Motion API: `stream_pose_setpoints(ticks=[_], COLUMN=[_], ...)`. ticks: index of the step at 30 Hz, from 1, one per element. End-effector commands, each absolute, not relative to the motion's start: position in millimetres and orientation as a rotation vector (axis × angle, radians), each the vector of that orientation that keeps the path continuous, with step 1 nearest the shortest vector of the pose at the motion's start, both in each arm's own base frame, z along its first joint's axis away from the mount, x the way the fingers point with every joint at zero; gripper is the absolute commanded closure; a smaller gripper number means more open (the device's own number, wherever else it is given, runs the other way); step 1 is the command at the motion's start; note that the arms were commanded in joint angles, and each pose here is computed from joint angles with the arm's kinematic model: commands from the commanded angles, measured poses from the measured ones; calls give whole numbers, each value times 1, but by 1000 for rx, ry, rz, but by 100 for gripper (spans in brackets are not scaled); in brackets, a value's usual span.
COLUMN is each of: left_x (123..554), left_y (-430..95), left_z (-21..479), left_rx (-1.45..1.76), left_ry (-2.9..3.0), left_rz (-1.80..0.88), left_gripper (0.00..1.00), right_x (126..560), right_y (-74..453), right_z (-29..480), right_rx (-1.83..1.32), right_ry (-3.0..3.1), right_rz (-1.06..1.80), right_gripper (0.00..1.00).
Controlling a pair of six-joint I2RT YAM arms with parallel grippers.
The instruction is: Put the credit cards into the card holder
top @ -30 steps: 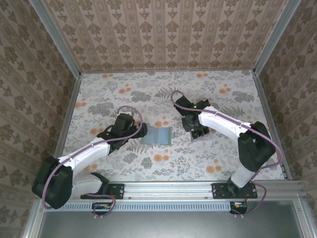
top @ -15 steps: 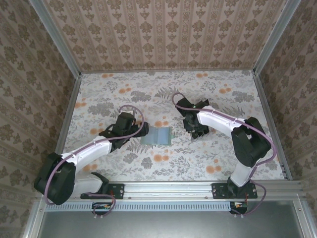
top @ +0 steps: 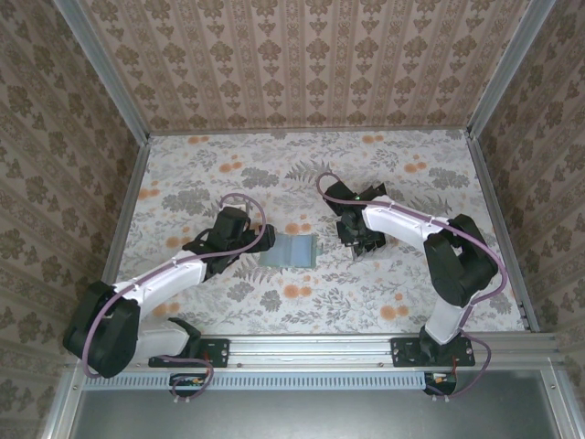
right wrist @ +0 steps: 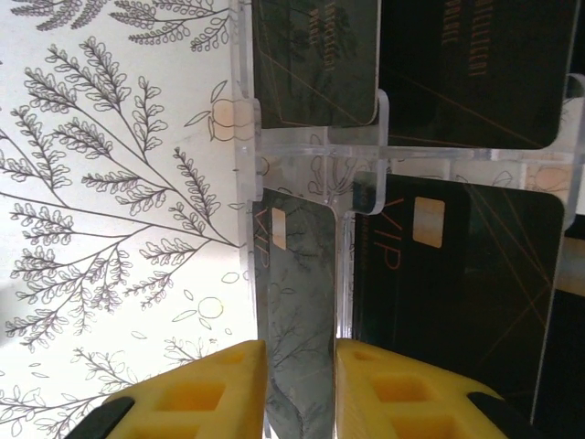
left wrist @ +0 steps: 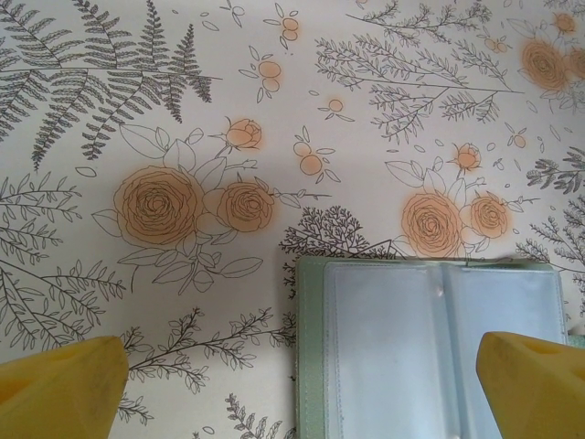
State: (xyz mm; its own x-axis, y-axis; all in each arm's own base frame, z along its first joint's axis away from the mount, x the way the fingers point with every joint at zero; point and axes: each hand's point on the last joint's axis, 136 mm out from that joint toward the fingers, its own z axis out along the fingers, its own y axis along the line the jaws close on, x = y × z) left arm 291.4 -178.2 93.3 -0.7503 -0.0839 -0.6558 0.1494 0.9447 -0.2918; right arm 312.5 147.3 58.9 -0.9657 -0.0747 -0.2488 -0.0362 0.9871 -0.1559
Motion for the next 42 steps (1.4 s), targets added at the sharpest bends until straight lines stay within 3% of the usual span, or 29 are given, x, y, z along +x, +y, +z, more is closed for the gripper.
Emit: stream_pose_setpoints(ticks=[1,9,25,42], left_x=[297,297,296,295], left_y=[-182,-183,-184,-178], left_z=[99,97,98,97], left_rx=[42,40,43,47], left_ry=[2359,2361,2358,2368], left_rz=[-453,-461,-471,-432], left_gripper=[0,0,0,0], right_x=[308,308,305,310], right_y=[146,146,157,177], right_z=[58,61,65,136], right_rx=[-69,-67,-52,13], right_ry=[2891,2888,2915,2762], right_rz=[-201,-189,-60,225], right_gripper=[74,79,100,100])
